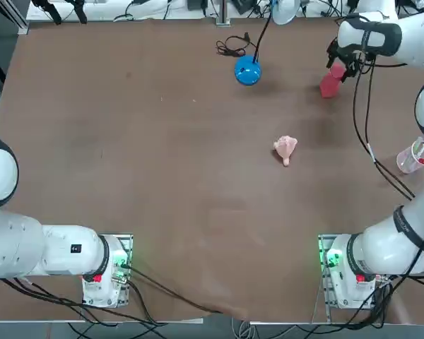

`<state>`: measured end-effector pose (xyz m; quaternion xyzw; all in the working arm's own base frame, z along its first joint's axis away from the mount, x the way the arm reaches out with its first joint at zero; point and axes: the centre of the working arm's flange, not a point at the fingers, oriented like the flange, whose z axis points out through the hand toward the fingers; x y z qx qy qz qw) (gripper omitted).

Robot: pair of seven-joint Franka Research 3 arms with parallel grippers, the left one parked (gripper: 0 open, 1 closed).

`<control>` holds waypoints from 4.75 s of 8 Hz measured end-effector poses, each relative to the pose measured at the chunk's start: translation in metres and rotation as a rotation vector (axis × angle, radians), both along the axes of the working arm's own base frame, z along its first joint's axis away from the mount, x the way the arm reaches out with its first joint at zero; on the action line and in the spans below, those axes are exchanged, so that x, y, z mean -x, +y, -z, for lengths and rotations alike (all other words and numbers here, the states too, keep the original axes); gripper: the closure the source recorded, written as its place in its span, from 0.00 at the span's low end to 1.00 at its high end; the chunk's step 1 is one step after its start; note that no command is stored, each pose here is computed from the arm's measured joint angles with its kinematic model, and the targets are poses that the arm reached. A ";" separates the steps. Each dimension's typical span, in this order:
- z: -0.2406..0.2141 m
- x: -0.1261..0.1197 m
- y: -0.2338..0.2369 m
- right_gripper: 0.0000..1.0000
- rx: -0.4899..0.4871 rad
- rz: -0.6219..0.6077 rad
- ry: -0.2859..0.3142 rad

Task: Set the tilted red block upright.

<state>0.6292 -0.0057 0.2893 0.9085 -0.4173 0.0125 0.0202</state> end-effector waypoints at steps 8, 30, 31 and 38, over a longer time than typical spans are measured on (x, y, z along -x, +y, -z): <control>0.014 -0.001 -0.001 0.21 0.001 0.003 0.009; -0.002 0.003 0.003 0.28 -0.004 -0.944 0.072; -0.001 0.002 0.002 0.28 -0.005 -0.943 0.073; 0.004 -0.001 -0.009 0.28 0.000 -0.927 0.066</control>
